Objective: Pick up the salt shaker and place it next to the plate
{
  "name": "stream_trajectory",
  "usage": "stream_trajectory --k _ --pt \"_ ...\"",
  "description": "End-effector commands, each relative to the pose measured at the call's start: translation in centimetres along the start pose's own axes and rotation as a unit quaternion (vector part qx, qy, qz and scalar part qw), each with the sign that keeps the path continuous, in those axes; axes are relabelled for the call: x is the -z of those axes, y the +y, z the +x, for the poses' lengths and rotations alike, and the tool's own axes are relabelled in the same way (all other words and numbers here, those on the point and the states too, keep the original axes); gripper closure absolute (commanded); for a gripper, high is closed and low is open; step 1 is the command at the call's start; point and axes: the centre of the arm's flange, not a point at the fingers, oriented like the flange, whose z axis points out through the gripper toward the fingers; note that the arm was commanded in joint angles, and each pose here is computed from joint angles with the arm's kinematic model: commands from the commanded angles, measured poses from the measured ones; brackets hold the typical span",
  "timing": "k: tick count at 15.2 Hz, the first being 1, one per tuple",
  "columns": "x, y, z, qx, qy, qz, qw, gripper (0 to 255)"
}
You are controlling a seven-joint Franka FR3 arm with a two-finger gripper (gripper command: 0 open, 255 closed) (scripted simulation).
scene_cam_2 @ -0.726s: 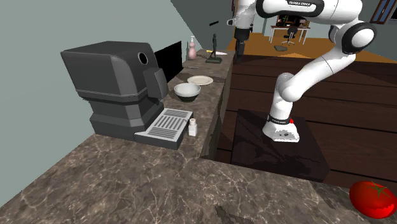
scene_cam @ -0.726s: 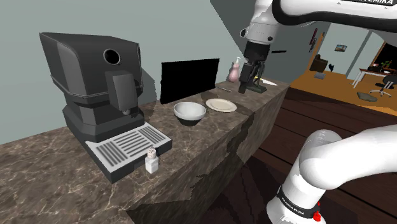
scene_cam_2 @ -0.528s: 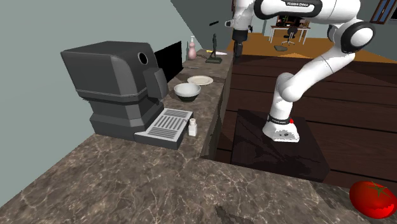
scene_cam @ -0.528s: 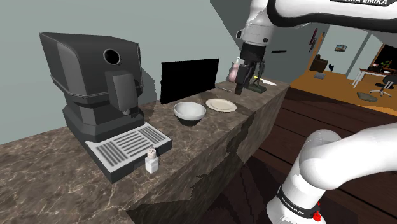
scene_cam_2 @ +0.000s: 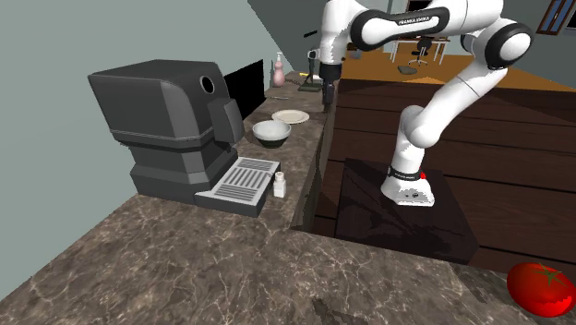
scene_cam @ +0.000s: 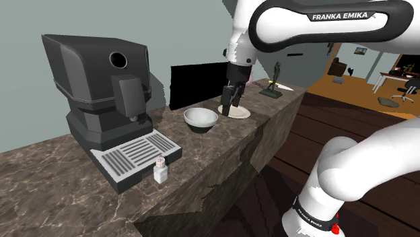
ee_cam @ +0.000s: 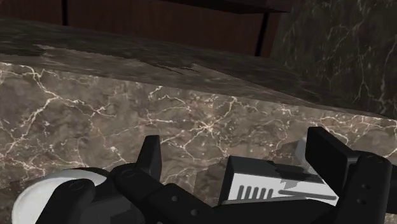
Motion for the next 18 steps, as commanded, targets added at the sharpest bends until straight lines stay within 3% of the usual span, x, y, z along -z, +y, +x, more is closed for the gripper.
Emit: stream_trajectory --k 1,18 --pt "-1.7 -1.7 1.4 0.003 -0.001 0.002 1.0 0" --pt "-13.8 -16.0 13.7 0.031 -0.012 0.014 0.9994 0"
